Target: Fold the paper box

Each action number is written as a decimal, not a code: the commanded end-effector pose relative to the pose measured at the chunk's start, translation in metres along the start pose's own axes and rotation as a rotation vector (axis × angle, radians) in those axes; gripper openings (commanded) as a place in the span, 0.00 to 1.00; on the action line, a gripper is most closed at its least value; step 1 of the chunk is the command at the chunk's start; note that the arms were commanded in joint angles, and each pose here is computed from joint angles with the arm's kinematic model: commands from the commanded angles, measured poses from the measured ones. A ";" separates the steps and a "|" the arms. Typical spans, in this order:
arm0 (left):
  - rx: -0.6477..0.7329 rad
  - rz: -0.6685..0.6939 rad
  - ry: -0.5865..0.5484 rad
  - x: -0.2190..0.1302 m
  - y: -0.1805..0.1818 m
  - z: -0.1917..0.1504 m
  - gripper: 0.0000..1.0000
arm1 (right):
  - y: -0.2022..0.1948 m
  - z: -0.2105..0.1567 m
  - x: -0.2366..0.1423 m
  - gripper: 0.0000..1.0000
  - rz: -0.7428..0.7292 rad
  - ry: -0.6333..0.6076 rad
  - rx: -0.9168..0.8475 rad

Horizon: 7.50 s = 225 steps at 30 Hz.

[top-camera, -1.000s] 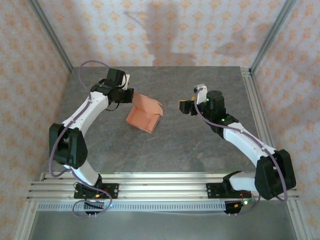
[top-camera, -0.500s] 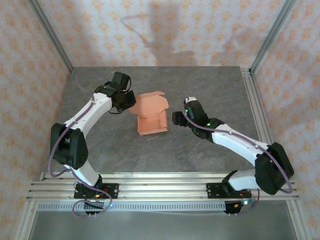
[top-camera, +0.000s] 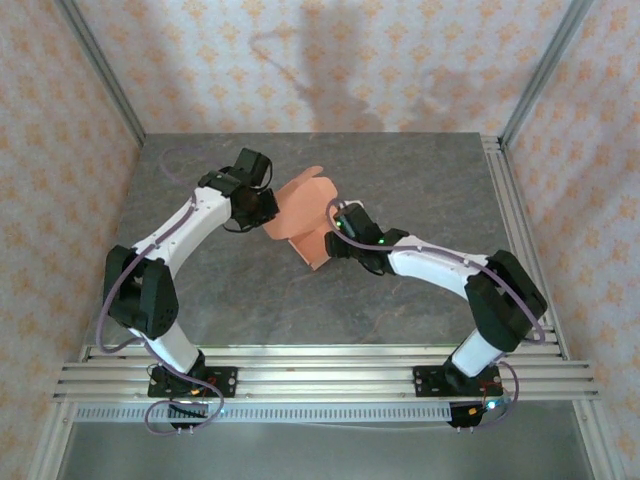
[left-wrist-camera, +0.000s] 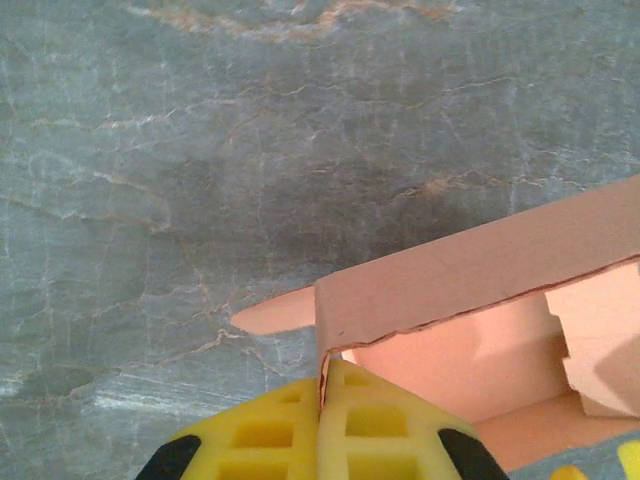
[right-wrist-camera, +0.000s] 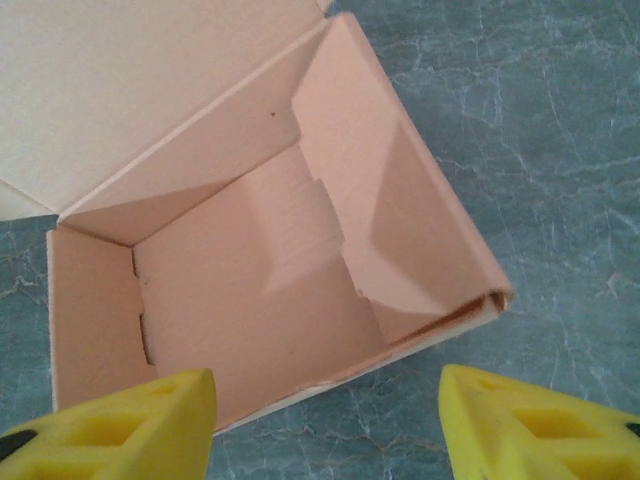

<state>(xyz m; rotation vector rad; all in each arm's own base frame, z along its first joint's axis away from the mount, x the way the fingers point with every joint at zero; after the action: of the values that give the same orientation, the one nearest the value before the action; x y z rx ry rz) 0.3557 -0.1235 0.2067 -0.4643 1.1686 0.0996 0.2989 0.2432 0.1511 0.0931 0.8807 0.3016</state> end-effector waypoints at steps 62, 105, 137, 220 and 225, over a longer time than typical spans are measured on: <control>0.042 0.109 -0.364 -0.091 0.046 0.014 1.00 | -0.040 -0.014 0.025 0.17 -0.124 0.033 -0.145; -0.249 -0.013 -0.235 -0.022 0.115 -0.001 1.00 | -0.037 0.030 0.013 0.00 0.050 0.024 -0.070; 0.345 -0.850 -0.028 -0.020 -0.097 -0.031 0.81 | 0.002 0.082 -0.064 0.00 0.442 -0.394 -0.001; 0.029 -0.215 -0.369 -0.008 0.056 0.009 1.00 | -0.071 -0.031 0.029 0.03 -0.401 0.066 0.129; 0.031 -0.183 -0.395 -0.016 0.060 0.009 1.00 | -0.064 -0.023 0.026 0.11 -0.353 0.056 0.097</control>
<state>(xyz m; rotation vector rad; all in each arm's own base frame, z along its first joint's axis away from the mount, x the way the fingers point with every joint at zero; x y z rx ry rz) 0.3422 -0.0692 0.1935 -0.5466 0.7706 -0.0230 0.3089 0.1845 0.0961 0.0212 0.9554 -0.0796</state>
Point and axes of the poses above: each hand's point on the last joint's axis, 136 mm out from that joint toward the fingers, its own x axis out along the fingers, its own y axis along the line the jaws close on, z = x × y, the point moved 6 cm from there along -x, back along the fingers, and after that the axes turned 3 degrees about x, right-handed, at the moved point
